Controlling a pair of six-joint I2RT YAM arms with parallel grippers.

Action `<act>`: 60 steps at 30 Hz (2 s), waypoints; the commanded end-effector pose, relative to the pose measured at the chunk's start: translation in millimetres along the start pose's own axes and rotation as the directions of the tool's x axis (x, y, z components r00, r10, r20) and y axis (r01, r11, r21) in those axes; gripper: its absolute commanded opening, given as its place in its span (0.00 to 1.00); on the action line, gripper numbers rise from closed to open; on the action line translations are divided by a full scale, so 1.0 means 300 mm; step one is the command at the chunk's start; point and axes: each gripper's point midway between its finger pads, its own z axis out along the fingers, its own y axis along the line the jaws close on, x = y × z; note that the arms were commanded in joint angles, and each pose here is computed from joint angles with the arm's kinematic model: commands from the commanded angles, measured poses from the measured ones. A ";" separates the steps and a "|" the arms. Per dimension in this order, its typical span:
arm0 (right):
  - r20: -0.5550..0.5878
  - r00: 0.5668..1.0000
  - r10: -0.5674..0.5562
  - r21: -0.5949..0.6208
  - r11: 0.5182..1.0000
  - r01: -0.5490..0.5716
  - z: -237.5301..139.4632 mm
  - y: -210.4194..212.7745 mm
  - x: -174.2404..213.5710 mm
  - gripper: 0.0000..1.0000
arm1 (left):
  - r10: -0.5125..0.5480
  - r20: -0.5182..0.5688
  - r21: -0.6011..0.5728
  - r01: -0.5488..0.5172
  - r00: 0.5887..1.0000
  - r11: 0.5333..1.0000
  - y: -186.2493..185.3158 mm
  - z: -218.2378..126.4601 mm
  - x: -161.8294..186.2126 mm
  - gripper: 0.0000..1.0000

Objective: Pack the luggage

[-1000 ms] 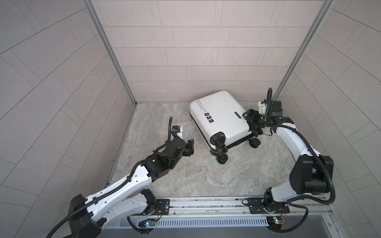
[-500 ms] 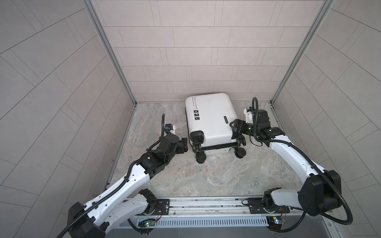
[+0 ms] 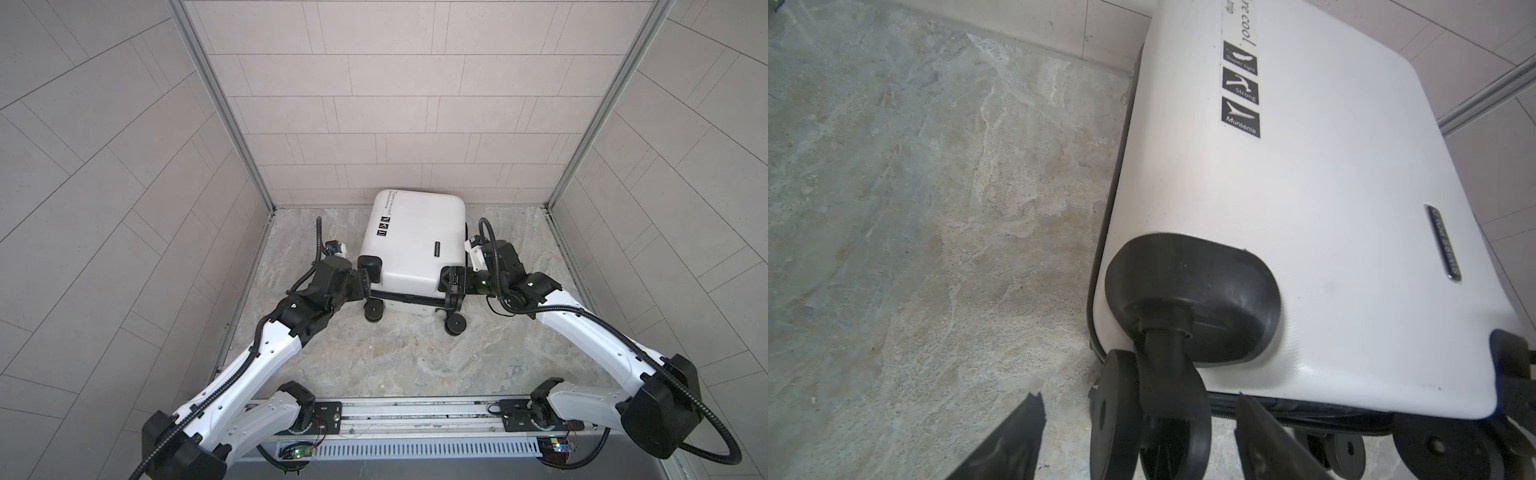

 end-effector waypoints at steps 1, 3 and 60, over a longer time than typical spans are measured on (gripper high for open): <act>-0.098 0.995 -0.018 0.113 0.993 0.029 -0.018 -0.087 0.096 0.95 | 0.043 -0.012 -0.011 -0.043 0.999 0.999 0.007 -0.063 0.008 0.77; -0.103 0.994 -0.024 0.114 0.993 0.036 -0.038 -0.089 0.111 0.95 | 0.055 -0.022 -0.022 -0.055 0.998 0.998 0.012 -0.077 0.030 0.77; -0.041 0.997 -0.065 0.044 0.997 0.067 -0.208 -0.054 0.189 0.99 | -0.077 -0.330 0.127 0.125 0.941 0.984 -0.153 0.822 -0.203 0.69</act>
